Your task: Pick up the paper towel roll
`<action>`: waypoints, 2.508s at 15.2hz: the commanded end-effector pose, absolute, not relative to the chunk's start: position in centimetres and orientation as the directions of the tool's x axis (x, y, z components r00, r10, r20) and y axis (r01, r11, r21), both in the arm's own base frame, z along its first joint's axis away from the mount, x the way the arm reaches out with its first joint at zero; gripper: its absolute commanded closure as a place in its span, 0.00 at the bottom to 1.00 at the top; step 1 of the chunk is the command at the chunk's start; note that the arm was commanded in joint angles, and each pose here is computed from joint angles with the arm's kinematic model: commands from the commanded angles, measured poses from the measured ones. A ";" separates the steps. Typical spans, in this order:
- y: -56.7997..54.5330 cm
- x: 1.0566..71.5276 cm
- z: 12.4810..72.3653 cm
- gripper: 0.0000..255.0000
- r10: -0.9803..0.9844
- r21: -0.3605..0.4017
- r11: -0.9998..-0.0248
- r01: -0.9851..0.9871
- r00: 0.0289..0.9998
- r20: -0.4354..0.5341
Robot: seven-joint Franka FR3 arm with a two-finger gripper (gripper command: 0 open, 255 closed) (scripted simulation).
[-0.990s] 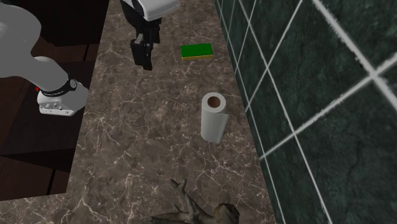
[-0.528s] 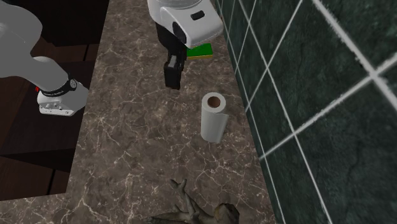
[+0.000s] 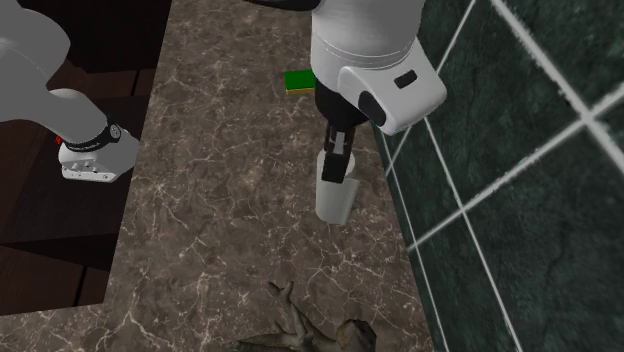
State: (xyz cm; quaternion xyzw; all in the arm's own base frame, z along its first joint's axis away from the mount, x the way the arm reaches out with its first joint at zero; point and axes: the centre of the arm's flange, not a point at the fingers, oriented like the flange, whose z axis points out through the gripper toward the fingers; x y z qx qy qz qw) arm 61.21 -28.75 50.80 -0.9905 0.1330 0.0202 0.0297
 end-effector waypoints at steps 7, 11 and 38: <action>-30.5 62.9 47.6 0.00 -0.267 -0.053 -0.962 -0.269 0.963 -0.040; -30.5 62.9 46.8 0.00 -0.267 -0.053 -0.962 -0.269 0.963 -0.040; -30.5 62.9 54.8 1.00 -0.267 -0.053 -0.962 -0.269 0.963 -0.040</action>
